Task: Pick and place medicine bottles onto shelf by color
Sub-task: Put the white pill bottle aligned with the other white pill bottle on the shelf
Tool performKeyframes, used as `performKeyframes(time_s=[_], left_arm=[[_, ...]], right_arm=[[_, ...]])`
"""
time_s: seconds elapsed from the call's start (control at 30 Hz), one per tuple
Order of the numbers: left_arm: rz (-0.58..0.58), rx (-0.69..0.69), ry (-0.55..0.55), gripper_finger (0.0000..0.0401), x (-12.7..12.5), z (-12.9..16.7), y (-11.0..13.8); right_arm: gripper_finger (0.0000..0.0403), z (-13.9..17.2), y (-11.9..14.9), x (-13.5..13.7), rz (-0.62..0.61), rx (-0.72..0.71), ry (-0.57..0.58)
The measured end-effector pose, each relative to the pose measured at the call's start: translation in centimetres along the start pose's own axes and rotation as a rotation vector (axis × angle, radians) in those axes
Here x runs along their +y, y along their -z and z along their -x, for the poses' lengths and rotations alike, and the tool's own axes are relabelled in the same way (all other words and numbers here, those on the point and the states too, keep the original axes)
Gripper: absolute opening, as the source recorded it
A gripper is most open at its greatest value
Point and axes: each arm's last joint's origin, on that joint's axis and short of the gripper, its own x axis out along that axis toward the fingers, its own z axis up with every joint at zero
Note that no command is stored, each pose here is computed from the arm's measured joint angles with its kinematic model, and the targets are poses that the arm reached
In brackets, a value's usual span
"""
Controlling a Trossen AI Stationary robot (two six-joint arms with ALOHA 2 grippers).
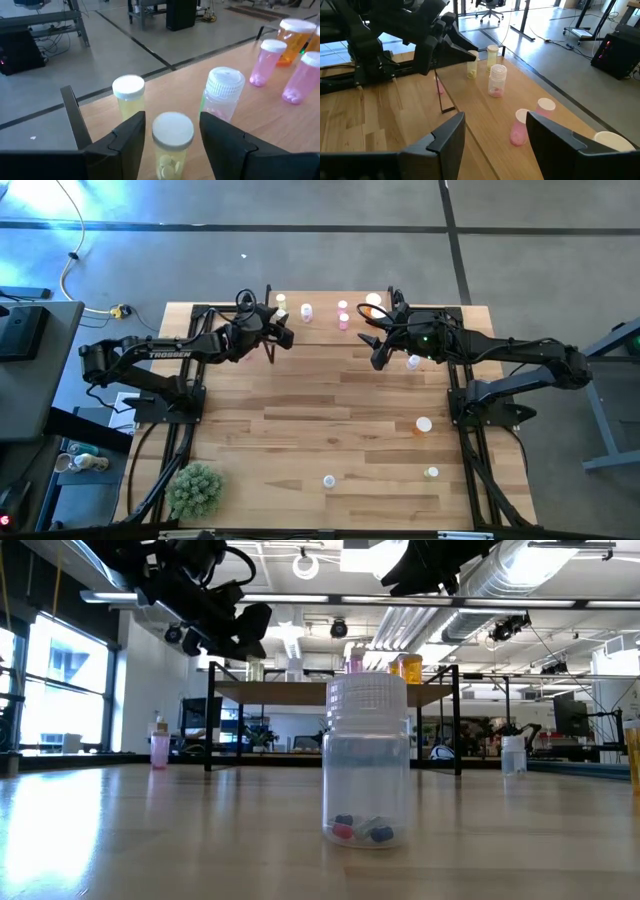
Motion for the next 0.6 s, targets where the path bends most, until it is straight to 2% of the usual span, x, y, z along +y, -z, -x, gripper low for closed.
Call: performKeyframes(time_s=[0.13,0.33,0.6], left_arm=[[0.017,-0.030,0.001,0.0191,0.0,0.2,-0.4],[-0.033,-0.079,-0.033,0.0197,0.1,0.6,-2.0],[-0.062,-0.129,0.092,0.0197,0.1,2.7,-4.0]], right_arm=[[0.0202,0.0,0.0,0.0,0.000,0.000,0.000],[0.0202,0.0,0.0,0.0,0.000,0.000,0.000],[0.0202,0.0,0.2,0.1,0.005,0.017,-0.036]])
